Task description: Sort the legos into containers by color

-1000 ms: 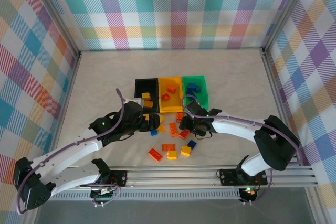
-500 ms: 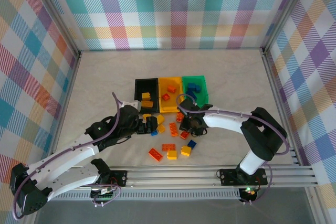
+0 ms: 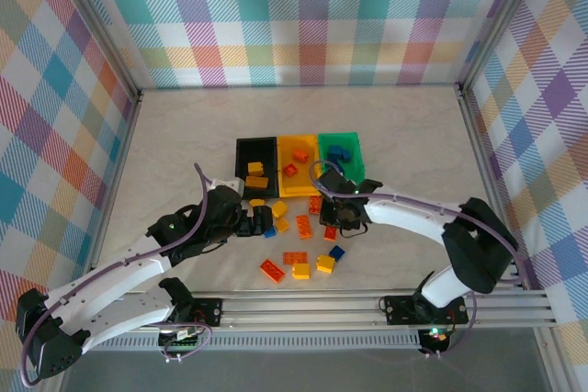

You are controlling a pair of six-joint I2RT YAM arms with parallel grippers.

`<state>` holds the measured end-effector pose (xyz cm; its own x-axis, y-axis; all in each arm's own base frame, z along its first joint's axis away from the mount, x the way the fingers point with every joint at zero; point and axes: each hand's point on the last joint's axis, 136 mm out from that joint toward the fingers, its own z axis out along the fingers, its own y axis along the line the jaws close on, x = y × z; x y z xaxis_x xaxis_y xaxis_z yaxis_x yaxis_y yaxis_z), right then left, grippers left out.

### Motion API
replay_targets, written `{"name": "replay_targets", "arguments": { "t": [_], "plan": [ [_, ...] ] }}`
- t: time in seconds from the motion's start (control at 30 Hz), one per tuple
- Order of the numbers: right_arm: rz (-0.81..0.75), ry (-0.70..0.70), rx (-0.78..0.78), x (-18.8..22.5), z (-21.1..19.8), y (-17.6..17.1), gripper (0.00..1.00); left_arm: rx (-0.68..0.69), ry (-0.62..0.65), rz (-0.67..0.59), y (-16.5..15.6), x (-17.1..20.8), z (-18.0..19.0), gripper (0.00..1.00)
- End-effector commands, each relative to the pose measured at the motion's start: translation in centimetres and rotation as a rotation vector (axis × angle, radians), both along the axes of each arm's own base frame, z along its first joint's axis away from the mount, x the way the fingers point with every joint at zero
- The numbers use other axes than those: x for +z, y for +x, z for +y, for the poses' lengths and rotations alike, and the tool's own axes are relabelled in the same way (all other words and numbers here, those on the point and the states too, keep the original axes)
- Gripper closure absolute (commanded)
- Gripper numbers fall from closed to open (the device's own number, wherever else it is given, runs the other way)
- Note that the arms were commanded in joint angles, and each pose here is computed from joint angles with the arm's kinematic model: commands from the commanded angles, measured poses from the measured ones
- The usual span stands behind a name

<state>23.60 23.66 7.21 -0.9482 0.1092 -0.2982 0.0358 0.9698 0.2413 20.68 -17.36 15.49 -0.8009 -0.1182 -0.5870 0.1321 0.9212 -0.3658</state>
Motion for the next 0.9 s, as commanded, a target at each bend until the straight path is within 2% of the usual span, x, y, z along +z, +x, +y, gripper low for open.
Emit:
{"name": "replay_targets", "arguments": {
  "t": [0.0,0.17,0.33,0.5,0.53,0.63,0.7,0.77,0.87],
  "plan": [
    [-0.155,0.023,0.131,5.2,1.7,2.5,0.69,0.000,0.032,-0.011,0.1,0.7,0.6,0.00],
    [-0.214,0.071,0.192,7.7,4.8,7.6,0.68,-0.016,0.048,0.034,-0.4,-0.3,0.6,0.00],
    [-0.226,0.029,0.188,6.7,6.4,13.9,0.66,-0.037,0.054,0.082,-1.3,-1.3,0.5,0.00],
    [-0.227,0.004,0.213,5.2,8.0,17.8,0.63,-0.058,0.078,0.149,-2.2,-2.7,0.6,0.00],
    [-0.226,0.007,0.225,5.1,8.4,18.2,0.61,-0.059,0.081,0.160,-2.3,-3.0,0.6,0.00],
    [-0.237,0.021,0.243,5.6,9.3,18.9,0.42,-0.056,0.080,0.178,-2.6,-3.6,0.6,0.00],
    [-0.263,0.038,0.256,6.8,9.5,18.6,0.34,-0.050,0.080,0.180,-2.6,-3.7,0.7,0.00],
    [-0.277,0.044,0.266,7.8,9.3,17.8,0.32,-0.036,0.078,0.171,-2.5,-3.5,0.9,0.00],
    [-0.253,0.061,0.307,8.0,8.9,14.3,0.32,0.014,0.057,0.139,-2.2,-2.6,1.5,0.00]
  ]
}}
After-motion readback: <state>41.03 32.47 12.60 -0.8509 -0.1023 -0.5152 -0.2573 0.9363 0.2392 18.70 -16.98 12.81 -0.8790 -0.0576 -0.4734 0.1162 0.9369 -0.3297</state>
